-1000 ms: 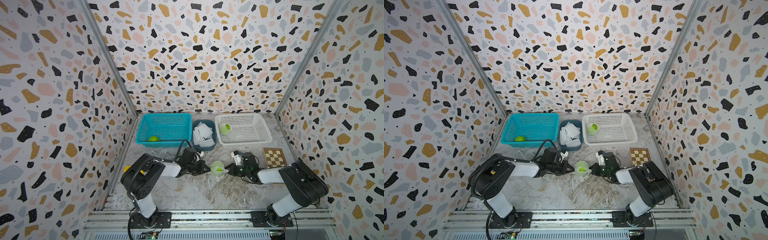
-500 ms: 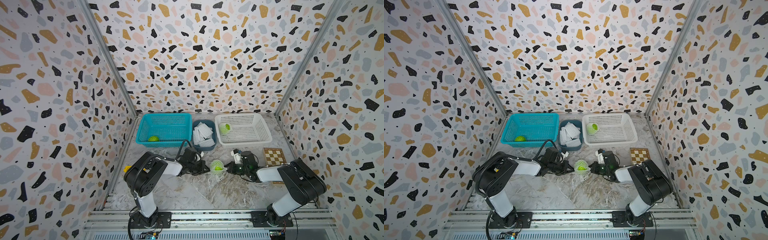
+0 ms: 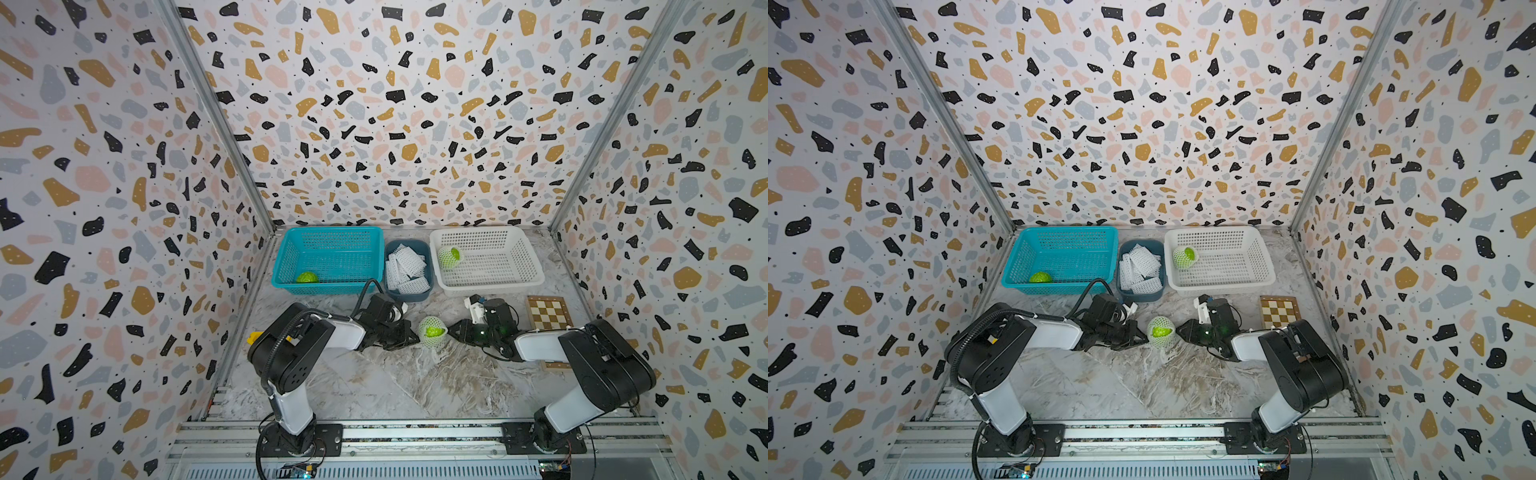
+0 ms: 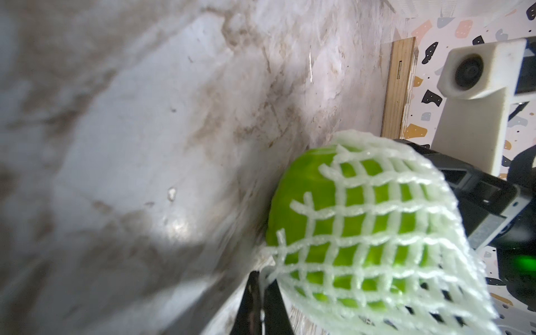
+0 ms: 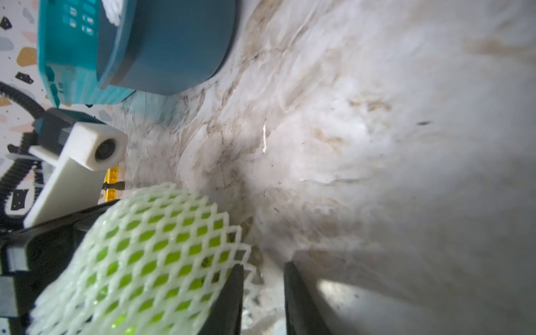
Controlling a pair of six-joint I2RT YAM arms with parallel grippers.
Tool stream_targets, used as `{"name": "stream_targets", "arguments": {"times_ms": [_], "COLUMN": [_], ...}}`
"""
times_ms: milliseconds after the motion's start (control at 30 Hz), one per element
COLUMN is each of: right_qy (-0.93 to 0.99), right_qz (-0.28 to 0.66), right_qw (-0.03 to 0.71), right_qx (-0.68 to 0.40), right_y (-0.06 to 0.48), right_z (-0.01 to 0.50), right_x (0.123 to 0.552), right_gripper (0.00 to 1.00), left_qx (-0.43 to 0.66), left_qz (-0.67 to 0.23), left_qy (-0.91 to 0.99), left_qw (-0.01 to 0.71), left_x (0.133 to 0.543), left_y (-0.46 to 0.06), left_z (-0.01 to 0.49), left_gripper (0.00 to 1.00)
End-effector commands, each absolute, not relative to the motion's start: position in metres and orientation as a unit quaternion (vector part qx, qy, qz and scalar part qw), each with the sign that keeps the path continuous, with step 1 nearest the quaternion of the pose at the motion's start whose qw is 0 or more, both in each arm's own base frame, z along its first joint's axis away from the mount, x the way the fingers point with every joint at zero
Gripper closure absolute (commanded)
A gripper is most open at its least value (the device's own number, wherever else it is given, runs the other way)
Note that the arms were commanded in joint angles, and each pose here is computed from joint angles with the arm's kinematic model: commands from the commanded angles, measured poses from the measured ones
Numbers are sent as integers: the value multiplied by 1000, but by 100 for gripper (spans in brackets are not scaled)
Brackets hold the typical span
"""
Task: Sleeve custard apples in foam nets
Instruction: Put on the foam net on the custard apple.
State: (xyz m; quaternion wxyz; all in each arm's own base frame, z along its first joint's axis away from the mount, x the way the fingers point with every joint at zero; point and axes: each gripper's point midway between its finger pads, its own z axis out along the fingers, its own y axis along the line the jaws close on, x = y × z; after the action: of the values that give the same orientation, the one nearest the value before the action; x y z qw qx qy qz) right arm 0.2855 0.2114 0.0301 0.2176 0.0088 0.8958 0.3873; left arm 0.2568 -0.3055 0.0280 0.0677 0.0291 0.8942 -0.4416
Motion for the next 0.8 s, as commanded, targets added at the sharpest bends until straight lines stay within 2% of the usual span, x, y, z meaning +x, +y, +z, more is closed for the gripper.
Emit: {"name": "stream_targets", "arguments": {"times_ms": [0, 133, 300, 400, 767], "right_qy": [902, 906, 909, 911, 911], "right_qz": [369, 355, 331, 314, 259], "right_qw": [222, 231, 253, 267, 302], "right_qx": [16, 12, -4, -21, -109], "right_y": [200, 195, 192, 193, 229], "right_z": [33, 40, 59, 72, 118], "right_x": [286, 287, 287, 287, 284], "right_gripper": [67, 57, 41, 35, 15], "left_qx": [40, 40, 41, 38, 29], "left_qz": [-445, -448, -450, -449, -446], "left_qy": [891, 889, 888, 889, 890], "left_qw": [81, 83, 85, 86, 88], "left_x": [262, 263, 262, 262, 252], "left_y": [-310, -311, -312, -311, -302], "left_z": [36, 39, 42, 42, 43], "left_gripper": [100, 100, 91, 80, 68]}}
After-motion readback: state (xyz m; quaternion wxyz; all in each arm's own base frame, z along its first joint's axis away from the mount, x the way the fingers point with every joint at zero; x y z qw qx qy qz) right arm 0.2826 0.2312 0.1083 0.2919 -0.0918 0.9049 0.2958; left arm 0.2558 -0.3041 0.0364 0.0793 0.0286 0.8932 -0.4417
